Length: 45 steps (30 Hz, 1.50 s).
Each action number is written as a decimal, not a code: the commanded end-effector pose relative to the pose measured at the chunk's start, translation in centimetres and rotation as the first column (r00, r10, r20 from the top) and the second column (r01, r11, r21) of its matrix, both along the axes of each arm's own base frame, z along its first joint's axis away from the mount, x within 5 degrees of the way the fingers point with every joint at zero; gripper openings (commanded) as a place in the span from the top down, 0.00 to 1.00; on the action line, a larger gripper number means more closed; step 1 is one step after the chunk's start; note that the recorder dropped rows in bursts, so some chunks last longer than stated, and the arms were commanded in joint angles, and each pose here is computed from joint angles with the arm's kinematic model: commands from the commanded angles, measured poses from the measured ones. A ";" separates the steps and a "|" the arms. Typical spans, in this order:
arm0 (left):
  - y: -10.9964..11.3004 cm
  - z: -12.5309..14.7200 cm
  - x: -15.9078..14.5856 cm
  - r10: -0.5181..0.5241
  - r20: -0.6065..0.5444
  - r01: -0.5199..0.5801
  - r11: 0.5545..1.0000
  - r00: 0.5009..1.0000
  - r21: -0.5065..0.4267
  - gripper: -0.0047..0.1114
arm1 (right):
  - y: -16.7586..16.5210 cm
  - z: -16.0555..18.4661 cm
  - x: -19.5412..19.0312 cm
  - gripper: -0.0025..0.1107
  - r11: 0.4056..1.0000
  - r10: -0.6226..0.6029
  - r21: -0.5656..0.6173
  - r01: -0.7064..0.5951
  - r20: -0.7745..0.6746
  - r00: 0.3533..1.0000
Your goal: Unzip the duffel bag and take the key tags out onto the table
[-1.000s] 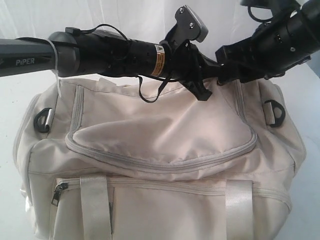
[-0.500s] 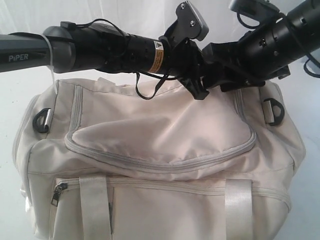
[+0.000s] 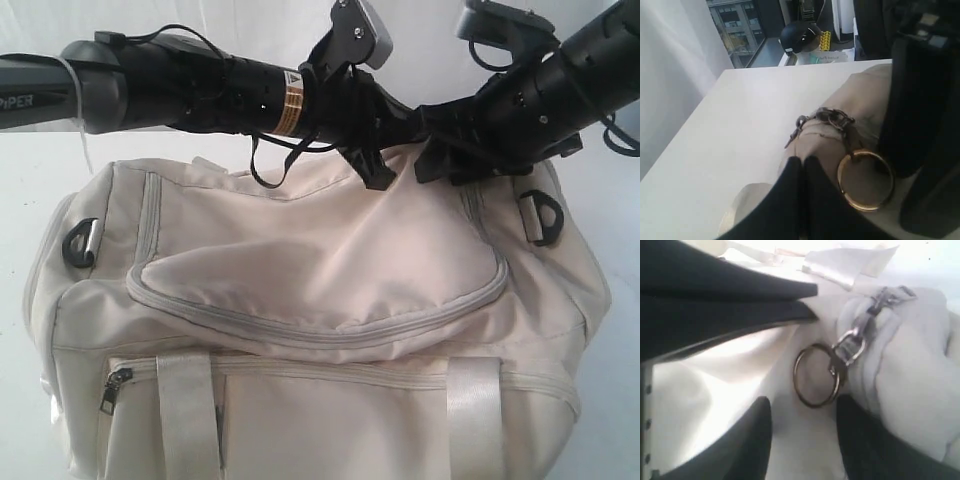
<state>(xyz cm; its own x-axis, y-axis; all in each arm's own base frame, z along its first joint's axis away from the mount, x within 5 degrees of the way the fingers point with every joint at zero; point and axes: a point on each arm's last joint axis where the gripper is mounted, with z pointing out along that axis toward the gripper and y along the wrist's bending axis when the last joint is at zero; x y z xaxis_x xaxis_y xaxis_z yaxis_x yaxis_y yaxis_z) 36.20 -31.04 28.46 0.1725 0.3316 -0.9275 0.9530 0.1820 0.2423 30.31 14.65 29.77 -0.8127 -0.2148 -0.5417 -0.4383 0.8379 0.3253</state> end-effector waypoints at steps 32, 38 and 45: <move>0.9 2.1 -0.1 0.010 0.009 -0.009 0.999 1.000 -0.045 0.96 | -1.5 0.1 -0.2 0.98 0.989 -0.053 -0.137 0.054 0.012 0.999; 1.0 2.1 0.3 0.050 0.018 -0.049 0.998 0.999 -0.040 0.96 | -2.0 2.1 -1.6 0.98 0.989 -0.024 -0.142 0.032 0.058 0.998; 1.2 2.1 0.8 0.110 0.032 -0.109 0.993 0.993 -0.033 0.96 | -2.5 3.1 -3.6 0.98 0.987 0.010 -0.159 -0.013 -0.015 1.000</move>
